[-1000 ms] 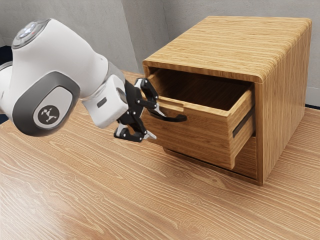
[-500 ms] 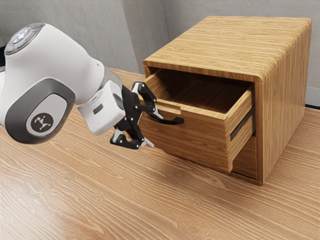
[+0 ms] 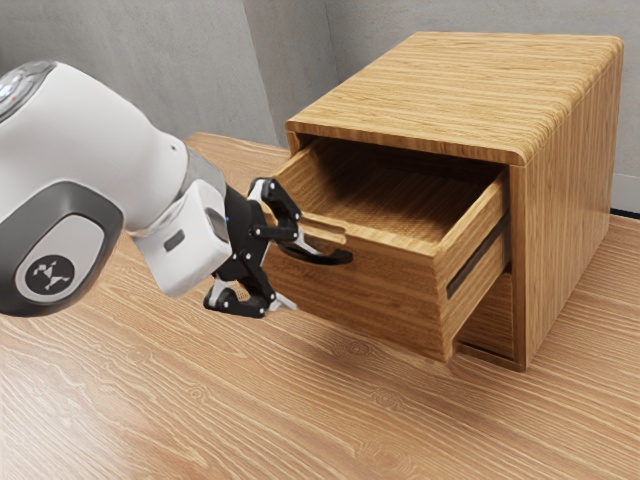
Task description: Pull the drawer handle with one arm to open the drawer
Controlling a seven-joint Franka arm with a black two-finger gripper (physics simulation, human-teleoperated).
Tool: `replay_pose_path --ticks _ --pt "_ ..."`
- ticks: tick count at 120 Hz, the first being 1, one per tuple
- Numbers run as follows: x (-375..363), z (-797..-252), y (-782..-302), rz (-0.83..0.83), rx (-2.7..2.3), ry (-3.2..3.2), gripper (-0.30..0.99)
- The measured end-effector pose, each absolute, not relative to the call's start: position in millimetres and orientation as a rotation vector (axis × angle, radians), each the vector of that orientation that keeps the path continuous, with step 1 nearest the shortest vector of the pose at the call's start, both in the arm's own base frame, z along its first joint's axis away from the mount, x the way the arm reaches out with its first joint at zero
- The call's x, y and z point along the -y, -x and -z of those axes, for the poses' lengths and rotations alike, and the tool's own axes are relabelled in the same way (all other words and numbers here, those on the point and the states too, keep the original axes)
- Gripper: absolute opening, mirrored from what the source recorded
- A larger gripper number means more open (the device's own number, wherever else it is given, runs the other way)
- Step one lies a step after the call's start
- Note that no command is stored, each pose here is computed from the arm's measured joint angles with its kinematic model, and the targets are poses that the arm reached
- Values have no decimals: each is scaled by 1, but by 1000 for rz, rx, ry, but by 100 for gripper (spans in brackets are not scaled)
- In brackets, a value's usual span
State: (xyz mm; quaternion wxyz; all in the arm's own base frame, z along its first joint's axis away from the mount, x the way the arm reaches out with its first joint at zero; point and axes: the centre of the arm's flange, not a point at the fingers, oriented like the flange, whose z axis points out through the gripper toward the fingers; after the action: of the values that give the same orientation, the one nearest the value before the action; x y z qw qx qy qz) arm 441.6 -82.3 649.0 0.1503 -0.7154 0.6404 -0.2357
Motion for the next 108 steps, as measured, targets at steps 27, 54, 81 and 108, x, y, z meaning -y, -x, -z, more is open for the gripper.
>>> replay_pose_path --ticks 27,54,81,108 --pt "84 -652 -413 677 -1822 2045 31" --pt "86 -651 -395 677 -1823 2046 31" --pt "85 -649 -381 658 -1823 2061 35" --pt "147 -801 -319 875 -1759 1811 57"
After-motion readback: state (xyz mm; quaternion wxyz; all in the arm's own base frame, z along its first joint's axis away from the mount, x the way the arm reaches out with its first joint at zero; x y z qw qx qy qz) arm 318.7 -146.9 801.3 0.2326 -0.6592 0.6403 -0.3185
